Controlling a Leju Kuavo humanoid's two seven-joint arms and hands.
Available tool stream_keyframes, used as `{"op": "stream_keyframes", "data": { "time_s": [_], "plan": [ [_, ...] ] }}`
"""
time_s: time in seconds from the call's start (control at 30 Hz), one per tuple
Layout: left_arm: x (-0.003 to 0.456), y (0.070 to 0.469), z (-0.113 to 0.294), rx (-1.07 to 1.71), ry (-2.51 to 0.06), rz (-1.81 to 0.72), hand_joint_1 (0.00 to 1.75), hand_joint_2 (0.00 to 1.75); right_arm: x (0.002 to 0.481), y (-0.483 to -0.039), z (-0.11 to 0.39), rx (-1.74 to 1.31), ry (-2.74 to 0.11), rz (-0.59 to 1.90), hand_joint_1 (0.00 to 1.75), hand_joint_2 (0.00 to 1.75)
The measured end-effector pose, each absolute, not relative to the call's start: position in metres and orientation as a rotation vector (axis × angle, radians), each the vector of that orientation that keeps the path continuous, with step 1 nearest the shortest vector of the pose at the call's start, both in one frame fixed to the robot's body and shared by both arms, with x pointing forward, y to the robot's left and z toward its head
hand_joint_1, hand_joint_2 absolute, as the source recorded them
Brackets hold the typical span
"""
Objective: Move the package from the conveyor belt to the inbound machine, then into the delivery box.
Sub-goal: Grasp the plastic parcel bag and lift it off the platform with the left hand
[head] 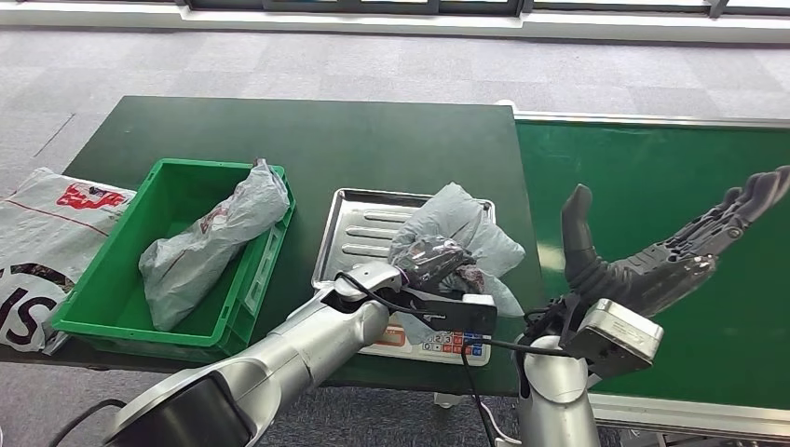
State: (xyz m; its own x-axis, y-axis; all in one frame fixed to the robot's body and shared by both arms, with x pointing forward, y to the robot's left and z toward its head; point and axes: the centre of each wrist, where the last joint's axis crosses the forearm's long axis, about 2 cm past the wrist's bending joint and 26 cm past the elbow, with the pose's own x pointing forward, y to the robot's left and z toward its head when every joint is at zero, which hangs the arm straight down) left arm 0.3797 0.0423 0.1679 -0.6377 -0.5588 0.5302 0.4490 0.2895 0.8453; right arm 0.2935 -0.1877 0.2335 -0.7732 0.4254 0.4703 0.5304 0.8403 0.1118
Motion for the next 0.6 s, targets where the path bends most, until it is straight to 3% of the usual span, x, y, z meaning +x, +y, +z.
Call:
{"op": "stream_keyframes", "data": {
  "time_s": [0.23,0.6],
  "plan": [
    [0.38,0.043,0.168,0.184,-1.733,-1.502,1.75,1.75,0.294,-0.188,0.233,-0.708,-2.584,-0.332,0.0,1.75],
    [0.39,0.055,0.184,0.738,-1.955,-1.347,1.75,1.75,0.293,-0.189,0.233,-0.722,-2.584,-0.322,0.0,1.75]
  ]
}}
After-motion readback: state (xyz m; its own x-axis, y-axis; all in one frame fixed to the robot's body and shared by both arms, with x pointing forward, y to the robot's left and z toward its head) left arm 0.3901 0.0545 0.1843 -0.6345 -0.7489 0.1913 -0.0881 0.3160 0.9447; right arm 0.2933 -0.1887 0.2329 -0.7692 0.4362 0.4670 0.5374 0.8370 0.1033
